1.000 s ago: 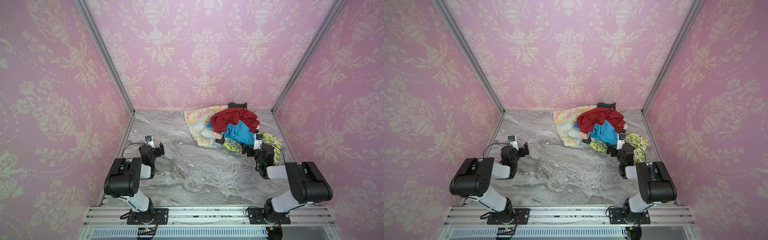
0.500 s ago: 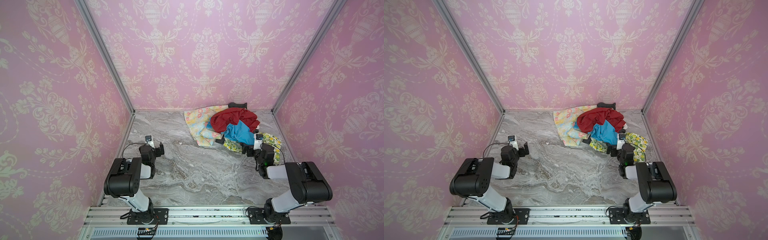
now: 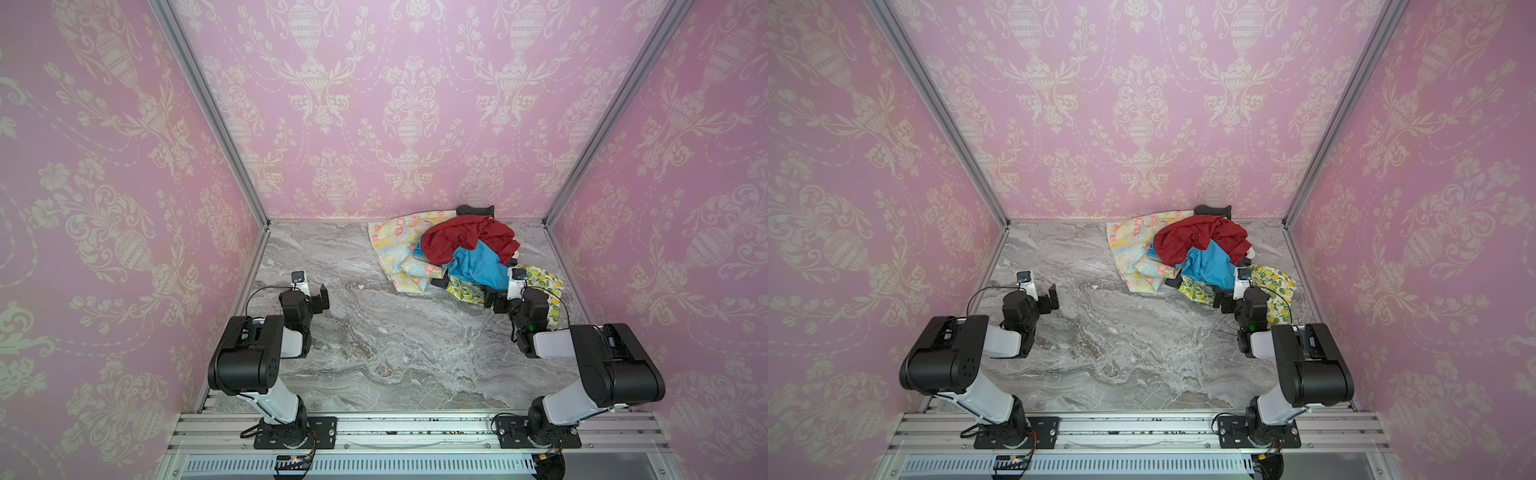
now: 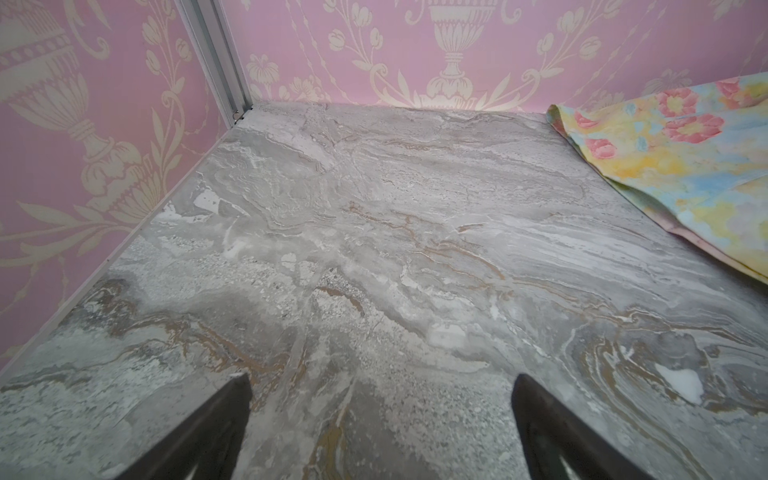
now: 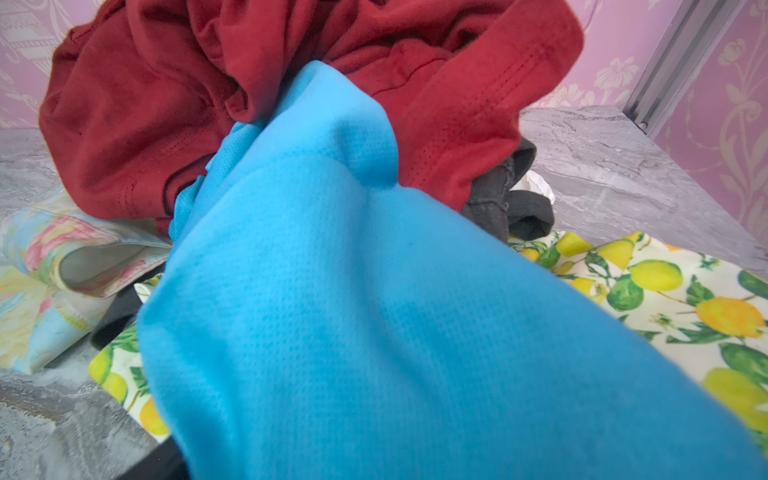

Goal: Pick out a specific cloth from the pile

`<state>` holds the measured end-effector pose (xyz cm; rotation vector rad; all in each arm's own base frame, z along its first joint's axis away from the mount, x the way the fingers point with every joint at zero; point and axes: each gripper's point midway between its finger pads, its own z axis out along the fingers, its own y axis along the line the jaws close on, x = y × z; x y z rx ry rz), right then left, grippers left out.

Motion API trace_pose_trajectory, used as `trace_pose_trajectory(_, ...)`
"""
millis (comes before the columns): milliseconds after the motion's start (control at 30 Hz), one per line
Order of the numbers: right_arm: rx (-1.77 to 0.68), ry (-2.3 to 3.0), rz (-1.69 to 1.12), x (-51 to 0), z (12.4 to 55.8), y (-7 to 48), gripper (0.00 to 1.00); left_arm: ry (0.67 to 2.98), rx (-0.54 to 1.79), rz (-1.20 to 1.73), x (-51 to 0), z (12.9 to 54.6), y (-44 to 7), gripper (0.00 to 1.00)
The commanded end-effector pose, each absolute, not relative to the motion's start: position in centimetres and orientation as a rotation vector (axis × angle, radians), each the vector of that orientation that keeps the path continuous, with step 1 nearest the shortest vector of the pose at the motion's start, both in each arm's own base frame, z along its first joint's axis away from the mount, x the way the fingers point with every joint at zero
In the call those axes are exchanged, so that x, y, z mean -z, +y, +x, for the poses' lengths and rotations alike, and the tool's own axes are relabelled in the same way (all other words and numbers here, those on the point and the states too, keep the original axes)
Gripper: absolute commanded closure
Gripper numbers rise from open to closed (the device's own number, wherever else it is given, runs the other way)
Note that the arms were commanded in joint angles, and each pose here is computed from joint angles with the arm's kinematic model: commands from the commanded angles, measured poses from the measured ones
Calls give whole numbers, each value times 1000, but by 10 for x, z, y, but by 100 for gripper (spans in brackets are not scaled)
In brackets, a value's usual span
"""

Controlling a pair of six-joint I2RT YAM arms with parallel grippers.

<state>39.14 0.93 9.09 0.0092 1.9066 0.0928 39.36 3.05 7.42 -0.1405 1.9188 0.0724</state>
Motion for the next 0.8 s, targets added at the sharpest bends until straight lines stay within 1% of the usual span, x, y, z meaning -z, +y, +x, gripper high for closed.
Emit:
trace_pose_trajectory(0,-86,1889,-6,-96,395,10,0,1916,-98,-128,-77,396,31,1)
trace_pose_trajectory(767,1,1824,2,-114,382,9,0,1909,-77,-103,-78,395,26,1)
